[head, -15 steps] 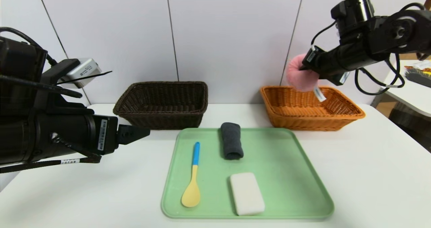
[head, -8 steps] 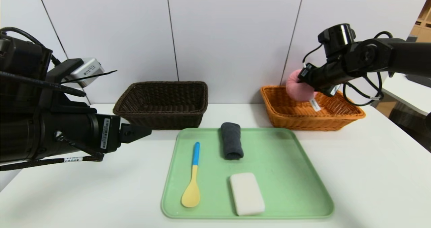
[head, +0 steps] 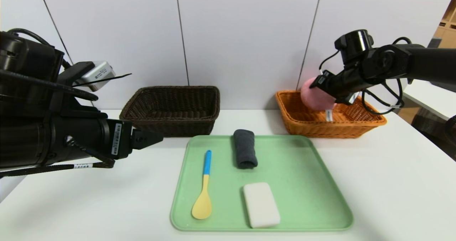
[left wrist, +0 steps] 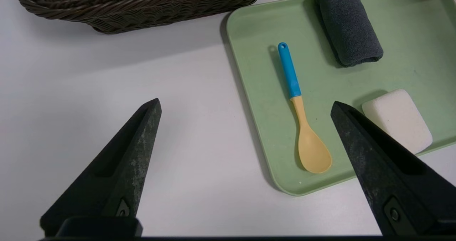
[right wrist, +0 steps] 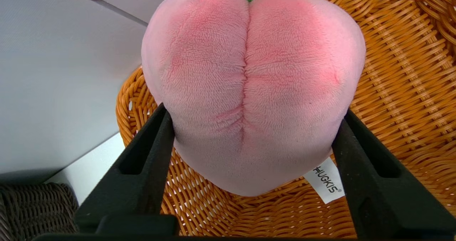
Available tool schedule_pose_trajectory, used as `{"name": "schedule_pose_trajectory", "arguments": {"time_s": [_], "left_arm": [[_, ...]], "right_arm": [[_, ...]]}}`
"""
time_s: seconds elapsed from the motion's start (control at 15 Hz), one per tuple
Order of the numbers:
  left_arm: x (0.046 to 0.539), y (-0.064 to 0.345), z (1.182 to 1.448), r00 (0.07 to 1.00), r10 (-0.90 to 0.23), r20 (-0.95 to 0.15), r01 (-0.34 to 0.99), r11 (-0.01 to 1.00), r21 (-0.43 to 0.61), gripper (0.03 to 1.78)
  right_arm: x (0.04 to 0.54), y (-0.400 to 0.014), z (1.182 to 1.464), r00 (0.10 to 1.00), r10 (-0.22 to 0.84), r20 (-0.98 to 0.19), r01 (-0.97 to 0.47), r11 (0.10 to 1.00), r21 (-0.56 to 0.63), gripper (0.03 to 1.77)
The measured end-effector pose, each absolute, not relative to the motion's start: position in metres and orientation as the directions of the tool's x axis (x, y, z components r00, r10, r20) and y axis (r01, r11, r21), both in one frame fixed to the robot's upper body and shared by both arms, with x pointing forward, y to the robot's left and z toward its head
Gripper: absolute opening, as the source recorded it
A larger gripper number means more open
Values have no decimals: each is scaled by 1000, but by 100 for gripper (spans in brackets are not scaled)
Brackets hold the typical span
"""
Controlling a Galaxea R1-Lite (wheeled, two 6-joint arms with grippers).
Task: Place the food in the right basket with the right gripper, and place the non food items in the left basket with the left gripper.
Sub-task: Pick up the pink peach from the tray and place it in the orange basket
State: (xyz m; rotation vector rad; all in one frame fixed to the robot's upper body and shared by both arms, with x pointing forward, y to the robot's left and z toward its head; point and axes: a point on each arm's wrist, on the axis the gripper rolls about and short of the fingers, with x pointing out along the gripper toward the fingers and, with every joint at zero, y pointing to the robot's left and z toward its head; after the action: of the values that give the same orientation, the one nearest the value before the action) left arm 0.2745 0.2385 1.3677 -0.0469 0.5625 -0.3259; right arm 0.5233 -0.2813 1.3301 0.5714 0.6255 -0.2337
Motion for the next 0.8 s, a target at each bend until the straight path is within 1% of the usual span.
{"name": "schedule_pose_trajectory", "arguments": {"time_s": [0.33, 0.8], "left_arm": [[278, 237, 1368, 794, -315, -519, 291, 948, -131, 169], [281, 234, 1368, 792, -320, -519, 296, 946, -132, 169]], "right_arm": [[524, -284, 1329, 786, -42, -617, 379, 821, 427, 153], [524, -285, 1328, 783, -42, -620, 380, 821, 425, 164]]}}
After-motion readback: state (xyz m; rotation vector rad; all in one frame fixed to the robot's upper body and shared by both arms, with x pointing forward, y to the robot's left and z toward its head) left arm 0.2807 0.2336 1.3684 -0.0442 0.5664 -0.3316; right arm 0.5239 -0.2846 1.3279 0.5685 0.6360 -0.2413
